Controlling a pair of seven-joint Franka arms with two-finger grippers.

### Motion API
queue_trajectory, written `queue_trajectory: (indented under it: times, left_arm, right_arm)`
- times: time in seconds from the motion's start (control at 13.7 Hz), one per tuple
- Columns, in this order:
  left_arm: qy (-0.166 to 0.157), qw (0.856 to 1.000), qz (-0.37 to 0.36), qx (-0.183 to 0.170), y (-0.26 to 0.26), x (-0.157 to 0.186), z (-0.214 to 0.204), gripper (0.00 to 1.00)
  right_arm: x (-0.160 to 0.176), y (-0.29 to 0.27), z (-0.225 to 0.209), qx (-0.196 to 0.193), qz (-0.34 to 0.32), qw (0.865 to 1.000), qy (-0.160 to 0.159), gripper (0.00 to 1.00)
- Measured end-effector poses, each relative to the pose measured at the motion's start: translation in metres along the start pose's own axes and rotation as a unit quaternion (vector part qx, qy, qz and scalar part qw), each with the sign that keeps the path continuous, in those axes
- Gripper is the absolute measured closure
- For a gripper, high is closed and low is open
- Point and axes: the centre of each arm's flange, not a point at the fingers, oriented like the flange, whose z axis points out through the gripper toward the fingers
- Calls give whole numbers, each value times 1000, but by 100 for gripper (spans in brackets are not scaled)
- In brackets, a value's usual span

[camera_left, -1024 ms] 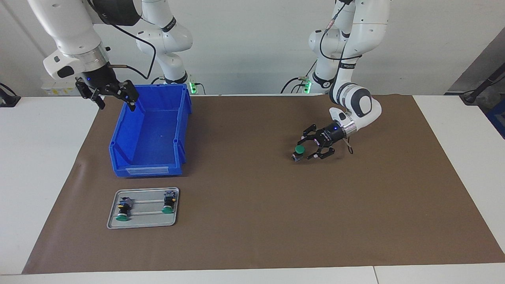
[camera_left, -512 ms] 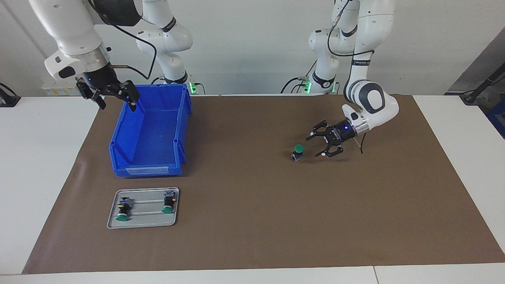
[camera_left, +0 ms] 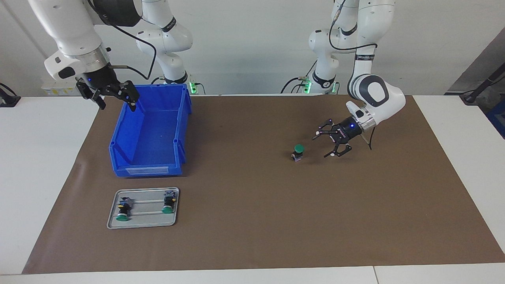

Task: Place and press button with both arms

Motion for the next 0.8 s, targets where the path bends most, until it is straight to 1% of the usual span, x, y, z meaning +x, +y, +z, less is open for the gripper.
queue_trajectory:
  times: [0.07, 0.22, 0.51, 0.8]
  left_arm:
    - [-6, 1000, -7, 1, 0, 2, -1, 13]
    - [-28, 1000, -11, 1, -3, 11, -5, 13]
    - [-89, 995, -34, 8, -10, 40, -16, 13]
    - [-161, 983, -80, 37, -11, 67, -27, 13]
  right_arm:
    - [0, 1, 0, 0, 1, 1000, 0, 0]
    - [0, -2, 0, -1, -1, 1000, 0, 0]
    - [1, -1, -1, -1, 0, 1000, 2, 0]
    - [2, -2, -1, -1, -1, 1000, 2, 0]
